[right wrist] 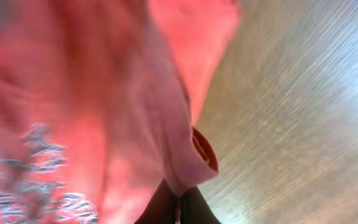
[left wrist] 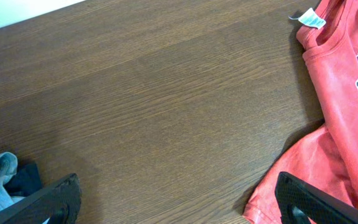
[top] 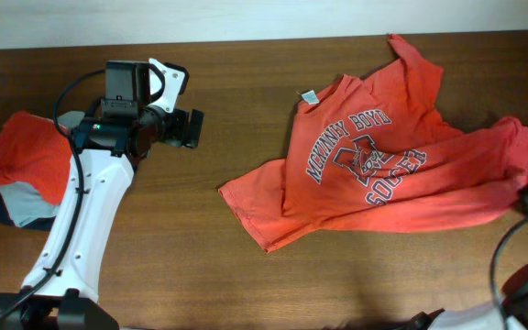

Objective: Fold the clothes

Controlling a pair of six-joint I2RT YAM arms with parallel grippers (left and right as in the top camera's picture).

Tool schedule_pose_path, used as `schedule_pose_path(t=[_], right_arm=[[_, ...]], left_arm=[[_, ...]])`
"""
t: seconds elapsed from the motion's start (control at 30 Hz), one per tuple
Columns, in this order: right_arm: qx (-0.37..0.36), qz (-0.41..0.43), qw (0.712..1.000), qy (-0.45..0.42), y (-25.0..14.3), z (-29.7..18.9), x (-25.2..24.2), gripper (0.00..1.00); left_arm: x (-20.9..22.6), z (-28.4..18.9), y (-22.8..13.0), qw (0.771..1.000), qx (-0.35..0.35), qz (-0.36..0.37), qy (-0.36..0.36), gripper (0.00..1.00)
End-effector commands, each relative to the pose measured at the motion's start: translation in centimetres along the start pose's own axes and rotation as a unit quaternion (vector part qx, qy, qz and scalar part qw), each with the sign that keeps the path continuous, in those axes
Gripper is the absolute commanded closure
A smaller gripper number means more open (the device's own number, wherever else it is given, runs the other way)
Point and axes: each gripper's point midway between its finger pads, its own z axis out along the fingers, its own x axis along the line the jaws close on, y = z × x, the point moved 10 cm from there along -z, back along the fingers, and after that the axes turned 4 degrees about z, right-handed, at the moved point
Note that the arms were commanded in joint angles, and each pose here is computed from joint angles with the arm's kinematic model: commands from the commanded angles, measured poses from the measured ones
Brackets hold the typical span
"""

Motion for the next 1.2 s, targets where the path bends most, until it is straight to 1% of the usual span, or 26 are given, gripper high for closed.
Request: schedule_pose_path(t=[0.0,0.1,0.23,0.33,0.43,0.5,0.6,0.63,0.77,0.83,0.9,0.97,1.0,1.03,1.1,1.17], right_arm=[[-0.075,-0.015,0.997,-0.016,-1.9,-8.0,1.7,0.94],[-0.100,0.016,0.991,-0.086,-3.7,-10.2,0.8,0.94],[-0.096,0.020,0.989,-0.115,-4.4,-10.6,0.3,0.94],[-0.073,0.026,0.986,-0.147,-5.2,-10.7,-0.3,0.91],[-0.060,0.027,0.987,-0.149,-5.6,-10.6,-0.4,0.90],[-0.044,0.030,0.987,-0.152,-6.0,-10.6,-0.5,0.89],[-0.045,0.030,0.987,-0.149,-6.0,-10.6,-0.4,0.88],[-0.046,0.030,0.988,-0.147,-6.0,-10.6,-0.4,0.88],[-0.048,0.029,0.988,-0.144,-5.9,-10.6,-0.3,0.88],[-0.048,0.028,0.989,-0.137,-5.8,-10.6,-0.2,0.88],[-0.051,0.028,0.989,-0.134,-5.7,-10.6,-0.2,0.87],[-0.052,0.028,0.990,-0.130,-5.7,-10.5,-0.1,0.87],[-0.053,0.028,0.990,-0.129,-5.7,-10.5,-0.1,0.84],[-0.053,0.027,0.990,-0.129,-5.6,-10.5,-0.1,0.84],[-0.053,0.027,0.990,-0.127,-5.6,-10.5,-0.1,0.84],[-0.054,0.027,0.991,-0.123,-5.6,-10.5,0.0,0.83]], left_arm=[[-0.2,-0.4,0.4,1.000,-0.009,0.010,-0.005,0.01],[-0.2,-0.4,0.4,1.000,-0.009,0.010,-0.005,0.01],[-0.2,-0.4,0.4,1.000,-0.009,0.010,-0.005,0.01],[-0.2,-0.4,0.3,1.000,-0.004,0.010,-0.008,0.01],[-0.8,0.0,-0.2,0.999,0.009,0.007,-0.043,0.01],[-1.9,1.2,-1.0,0.995,0.038,0.004,-0.093,0.01],[-3.7,4.3,-2.6,0.986,0.109,0.012,-0.126,0.01],[-4.6,5.7,-3.4,0.980,0.138,0.027,-0.141,0.01],[-6.6,9.0,-5.4,0.963,0.205,0.048,-0.171,0.01],[-8.1,11.1,-7.1,0.946,0.251,0.071,-0.192,0.01],[-9.0,12.1,-8.1,0.934,0.275,0.091,-0.207,0.01],[-9.7,12.6,-8.7,0.927,0.290,0.100,-0.214,0.09],[-10.0,12.8,-8.9,0.925,0.296,0.102,-0.217,0.11],[-10.3,13.0,-9.2,0.922,0.302,0.104,-0.220,0.18],[-11.0,13.2,-9.6,0.915,0.315,0.110,-0.225,0.26],[-11.5,13.3,-9.8,0.910,0.321,0.122,-0.232,0.28]])
